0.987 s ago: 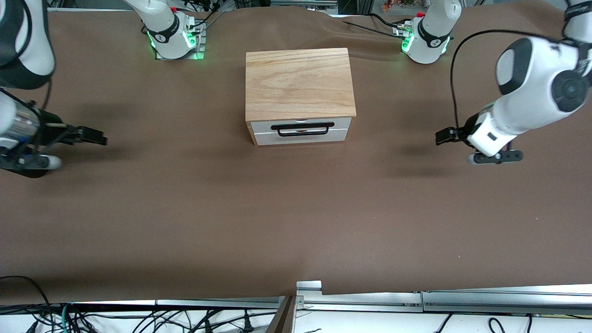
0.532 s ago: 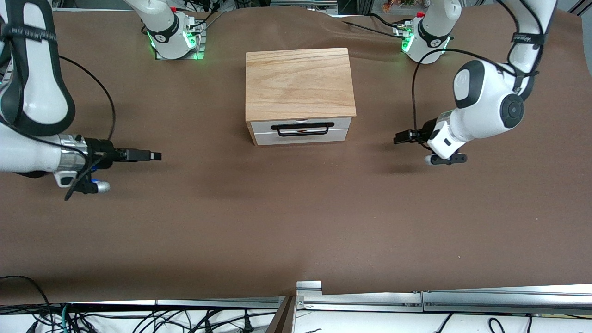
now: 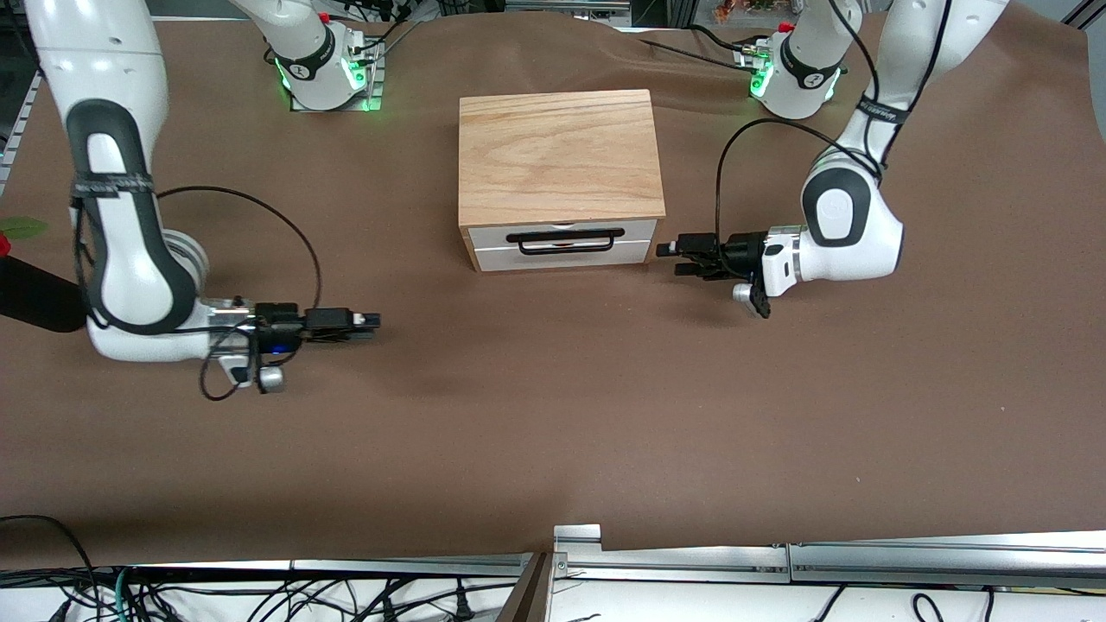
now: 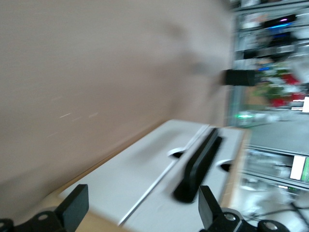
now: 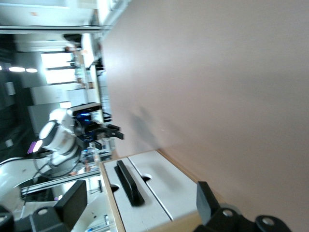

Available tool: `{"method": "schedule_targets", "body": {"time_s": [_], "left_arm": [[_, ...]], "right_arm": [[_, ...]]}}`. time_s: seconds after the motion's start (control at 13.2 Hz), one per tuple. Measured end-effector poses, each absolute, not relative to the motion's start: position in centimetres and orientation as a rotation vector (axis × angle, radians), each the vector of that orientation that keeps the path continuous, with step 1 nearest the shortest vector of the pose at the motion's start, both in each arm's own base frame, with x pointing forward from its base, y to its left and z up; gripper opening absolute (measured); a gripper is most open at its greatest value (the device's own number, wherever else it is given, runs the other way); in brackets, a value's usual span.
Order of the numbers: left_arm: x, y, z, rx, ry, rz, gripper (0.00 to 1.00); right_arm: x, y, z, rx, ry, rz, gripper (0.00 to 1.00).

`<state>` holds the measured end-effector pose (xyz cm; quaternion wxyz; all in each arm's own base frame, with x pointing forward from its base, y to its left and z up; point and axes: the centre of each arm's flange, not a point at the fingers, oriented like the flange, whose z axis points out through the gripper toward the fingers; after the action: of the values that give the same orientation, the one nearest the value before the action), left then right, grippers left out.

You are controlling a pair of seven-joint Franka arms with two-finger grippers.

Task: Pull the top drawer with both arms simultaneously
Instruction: 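Move the left gripper and the right gripper toward the drawer handle, then close the left gripper and the right gripper on the black handle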

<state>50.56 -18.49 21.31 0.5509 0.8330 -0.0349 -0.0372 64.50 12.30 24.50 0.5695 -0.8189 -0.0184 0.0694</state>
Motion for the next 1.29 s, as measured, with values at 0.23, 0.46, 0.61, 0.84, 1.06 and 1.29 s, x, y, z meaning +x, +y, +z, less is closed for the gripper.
{"method": "schedule_targets", "body": {"time_s": [0.23,0.46,0.61,0.84,1.06,1.29], "left_arm": [[49.7,-20.0,18.8,1.768,-0.062,-0.019,1.0],[48.6,-22.7,17.6,1.648,-0.039,0.002,0.98],[47.5,-24.1,16.9,1.625,-0.05,0.005,0.9],[46.4,-24.9,16.1,1.618,-0.052,-0.022,0.75],[45.5,-25.3,15.7,1.615,-0.044,-0.043,0.67],[45.4,-25.3,15.6,1.61,-0.035,-0.046,0.51]], "right_arm": [[63.3,18.3,22.8,-1.804,-0.02,0.084,1.0],[61.6,21.7,21.6,-1.731,-0.013,0.036,1.0],[60.6,23.2,20.9,-1.678,0.005,-0.008,1.0],[58.5,26.3,19.5,-1.637,-0.017,-0.041,1.0],[57.1,27.6,18.5,-1.634,-0.047,-0.039,0.98],[56.0,27.6,17.8,-1.62,-0.063,-0.028,0.98]]}}
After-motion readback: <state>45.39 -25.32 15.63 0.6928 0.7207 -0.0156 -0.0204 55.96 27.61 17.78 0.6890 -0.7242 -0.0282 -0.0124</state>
